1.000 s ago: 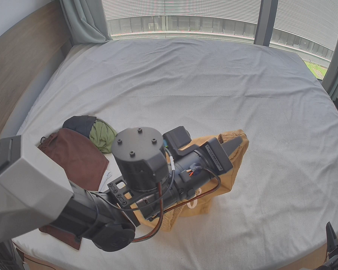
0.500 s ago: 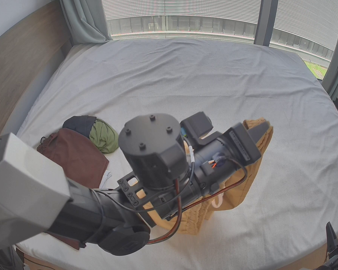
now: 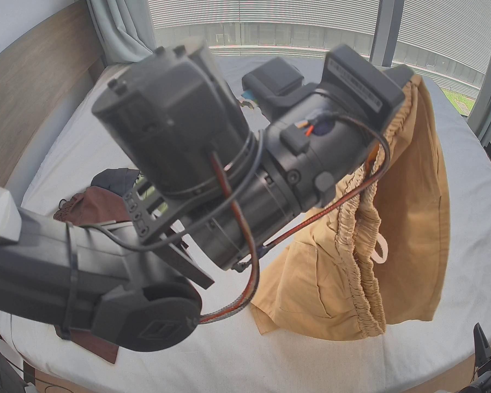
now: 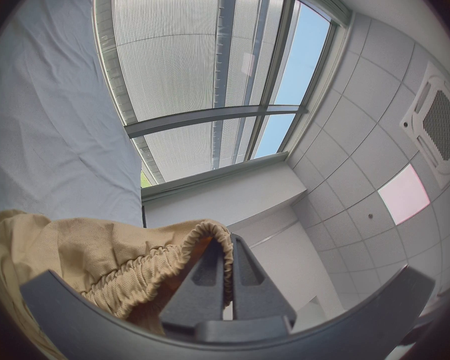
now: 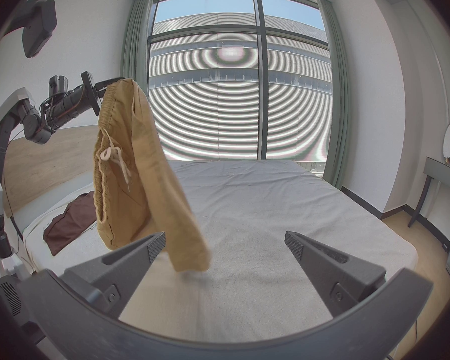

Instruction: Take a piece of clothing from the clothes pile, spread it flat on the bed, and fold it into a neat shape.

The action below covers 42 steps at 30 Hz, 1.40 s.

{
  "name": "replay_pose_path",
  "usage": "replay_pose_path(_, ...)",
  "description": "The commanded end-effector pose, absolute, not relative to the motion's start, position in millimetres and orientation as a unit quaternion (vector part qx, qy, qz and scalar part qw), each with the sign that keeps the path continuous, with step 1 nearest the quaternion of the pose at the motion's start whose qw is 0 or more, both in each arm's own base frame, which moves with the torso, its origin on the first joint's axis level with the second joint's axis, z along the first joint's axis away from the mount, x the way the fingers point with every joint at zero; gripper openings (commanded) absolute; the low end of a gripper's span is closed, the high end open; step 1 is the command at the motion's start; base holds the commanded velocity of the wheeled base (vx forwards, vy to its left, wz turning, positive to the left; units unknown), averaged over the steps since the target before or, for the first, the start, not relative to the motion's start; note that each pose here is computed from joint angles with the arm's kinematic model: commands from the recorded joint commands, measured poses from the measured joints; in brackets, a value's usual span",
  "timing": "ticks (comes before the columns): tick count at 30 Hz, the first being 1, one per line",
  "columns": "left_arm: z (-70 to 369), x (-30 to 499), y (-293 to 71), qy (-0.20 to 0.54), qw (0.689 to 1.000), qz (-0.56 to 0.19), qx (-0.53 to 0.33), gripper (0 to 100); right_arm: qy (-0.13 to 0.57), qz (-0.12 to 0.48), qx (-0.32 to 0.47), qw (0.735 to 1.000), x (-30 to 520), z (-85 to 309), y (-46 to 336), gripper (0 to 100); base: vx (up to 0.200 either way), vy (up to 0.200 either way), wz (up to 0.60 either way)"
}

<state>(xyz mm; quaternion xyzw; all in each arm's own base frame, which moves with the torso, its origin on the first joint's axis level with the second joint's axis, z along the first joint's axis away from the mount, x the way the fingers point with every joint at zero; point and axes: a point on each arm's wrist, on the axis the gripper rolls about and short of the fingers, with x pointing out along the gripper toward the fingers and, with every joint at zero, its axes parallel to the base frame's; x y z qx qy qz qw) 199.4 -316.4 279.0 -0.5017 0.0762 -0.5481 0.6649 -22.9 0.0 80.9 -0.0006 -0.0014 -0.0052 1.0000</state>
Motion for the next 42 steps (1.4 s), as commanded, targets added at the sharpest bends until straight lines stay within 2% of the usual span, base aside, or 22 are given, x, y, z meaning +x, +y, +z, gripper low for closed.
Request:
replay_pose_path(1,294,198,-305,0.057,0.657,-0.544,-0.518,0,-0.002,-0.005,-0.002,1.000,-23,76,0,100,0.000,0.000,0.00)
replay_pose_path(5,290,207,-291,0.059,0.675,-0.524,-0.516,0,-0.002,-0.005,-0.002,1.000,-23,76,0,100,0.000,0.000,0.00)
replay_pose_path(8,263,219,-273,0.088,0.708,-0.488,-0.503,0,-0.002,-0.005,-0.002,1.000,-23,76,0,100,0.000,0.000,0.00)
replay_pose_path(9,263,219,-273,0.088,0.708,-0.488,-0.503,0,-0.002,-0.005,-0.002,1.000,-23,76,0,100,0.000,0.000,0.00)
replay_pose_path(11,235,228,-258,0.113,0.732,-0.458,-0.492,0,-0.002,-0.005,-0.002,1.000,-23,76,0,100,0.000,0.000,0.00)
replay_pose_path(23,170,247,-229,0.128,0.761,-0.413,-0.484,0,-0.002,-0.005,-0.002,1.000,-23,76,0,100,0.000,0.000,0.00)
replay_pose_path(34,151,252,-208,0.123,0.778,-0.385,-0.480,0,-0.002,-0.005,-0.002,1.000,-23,76,0,100,0.000,0.000,0.00)
replay_pose_path(42,130,261,-187,0.113,0.810,-0.352,-0.454,0,-0.002,-0.005,-0.002,1.000,-23,76,0,100,0.000,0.000,0.00)
